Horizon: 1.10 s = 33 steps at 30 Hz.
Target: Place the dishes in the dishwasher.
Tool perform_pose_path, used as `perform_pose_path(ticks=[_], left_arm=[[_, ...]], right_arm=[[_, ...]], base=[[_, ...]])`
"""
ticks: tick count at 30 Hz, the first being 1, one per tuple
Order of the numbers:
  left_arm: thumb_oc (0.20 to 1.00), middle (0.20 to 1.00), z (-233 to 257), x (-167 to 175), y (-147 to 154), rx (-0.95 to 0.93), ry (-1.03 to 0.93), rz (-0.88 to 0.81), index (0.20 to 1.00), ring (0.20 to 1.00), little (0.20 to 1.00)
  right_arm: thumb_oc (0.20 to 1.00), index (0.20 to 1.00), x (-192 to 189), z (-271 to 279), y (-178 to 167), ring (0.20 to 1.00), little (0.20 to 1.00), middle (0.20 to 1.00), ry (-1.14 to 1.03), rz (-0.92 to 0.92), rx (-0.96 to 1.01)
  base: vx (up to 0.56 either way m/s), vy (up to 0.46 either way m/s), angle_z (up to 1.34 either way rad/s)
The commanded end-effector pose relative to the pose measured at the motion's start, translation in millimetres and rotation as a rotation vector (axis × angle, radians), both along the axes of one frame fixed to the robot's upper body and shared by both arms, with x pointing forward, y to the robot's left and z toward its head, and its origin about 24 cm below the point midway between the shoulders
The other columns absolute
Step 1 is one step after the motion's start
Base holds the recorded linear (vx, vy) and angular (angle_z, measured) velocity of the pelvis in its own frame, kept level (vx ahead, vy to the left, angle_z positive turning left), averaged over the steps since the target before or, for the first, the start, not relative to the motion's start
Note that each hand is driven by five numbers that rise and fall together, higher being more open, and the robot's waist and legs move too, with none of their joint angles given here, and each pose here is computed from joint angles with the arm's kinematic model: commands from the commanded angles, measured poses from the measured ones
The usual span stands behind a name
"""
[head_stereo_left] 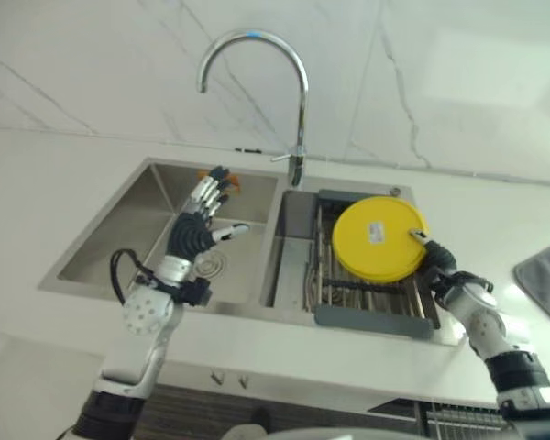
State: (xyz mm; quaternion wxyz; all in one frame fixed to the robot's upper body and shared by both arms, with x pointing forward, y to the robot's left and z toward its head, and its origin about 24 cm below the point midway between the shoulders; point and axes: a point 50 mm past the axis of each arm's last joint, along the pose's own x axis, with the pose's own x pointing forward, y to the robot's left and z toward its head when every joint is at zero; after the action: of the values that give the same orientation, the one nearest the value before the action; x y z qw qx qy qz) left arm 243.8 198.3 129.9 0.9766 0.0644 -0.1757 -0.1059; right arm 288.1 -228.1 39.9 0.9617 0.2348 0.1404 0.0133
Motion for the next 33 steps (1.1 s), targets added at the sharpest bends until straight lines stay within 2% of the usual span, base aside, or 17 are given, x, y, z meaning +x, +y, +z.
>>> perform_pose_path(ticks=[1,6,9,15,21,22,27,33], left_arm=[[1.0,1.0,13.7,1.0,-0.8,0.0,-0.109,-0.016,1.0,1.0,1.0],[1.0,1.0,13.2,-15.7,8.6,-0.11,-0.149,-0.031,1.0,1.0,1.0],[1.0,1.0,16.2,-21.0,11.1,-0.124,-0.184,-0.049,1.0,1.0,1.0],[1.0,1.0,24.5,-26.3,16.0,-0.143,-0.259,0.009,1.0,1.0,1.0],[1.0,1.0,29.9,-18.7,10.5,-0.145,-0.248,-0.053,1.0,1.0,1.0],[1.0,1.0,29.9,-19.7,4.3,-0.125,-0.24,-0.091,1.0,1.0,1.0],[1.0,1.0,34.4,-20.7,5.0,-0.069,-0.263,-0.085,1.0,1.0,1.0],[1.0,1.0,43.3,-7.0,-13.4,0.1,-0.331,0.01,1.0,1.0,1.0]], right_arm=[[0.2,0.2,4.9,24.6,7.5,0.2,0.2,0.2,-0.173,-0.031,0.158],[0.2,0.2,-15.1,52.5,15.9,0.2,0.2,0.2,-0.411,-0.09,0.298],[0.2,0.2,-26.0,61.1,8.5,0.2,0.2,0.2,-0.451,-0.109,0.356],[0.2,0.2,-25.0,80.9,-5.1,0.2,0.2,0.2,-0.523,-0.076,0.234],[0.2,0.2,-33.2,99.0,-13.8,0.2,0.2,0.2,-0.584,-0.129,0.232],[0.2,0.2,-44.4,92.8,-15.1,0.2,0.2,0.2,-0.571,-0.132,0.244],[0.2,0.2,-44.6,93.3,-19.5,0.2,0.2,0.2,-0.602,-0.124,0.288],[0.2,0.2,-42.2,109.1,-5.6,0.2,0.2,0.2,-0.674,-0.13,0.325]], base=[[0.02,-0.08,0.04],[0.03,-0.096,0.04],[-0.12,0.104,0.11],[-0.19,0.369,-0.14],[-0.19,0.544,-0.29],[-0.23,0.571,-0.06],[-0.33,0.239,-0.6],[-0.26,-0.048,-0.76]])
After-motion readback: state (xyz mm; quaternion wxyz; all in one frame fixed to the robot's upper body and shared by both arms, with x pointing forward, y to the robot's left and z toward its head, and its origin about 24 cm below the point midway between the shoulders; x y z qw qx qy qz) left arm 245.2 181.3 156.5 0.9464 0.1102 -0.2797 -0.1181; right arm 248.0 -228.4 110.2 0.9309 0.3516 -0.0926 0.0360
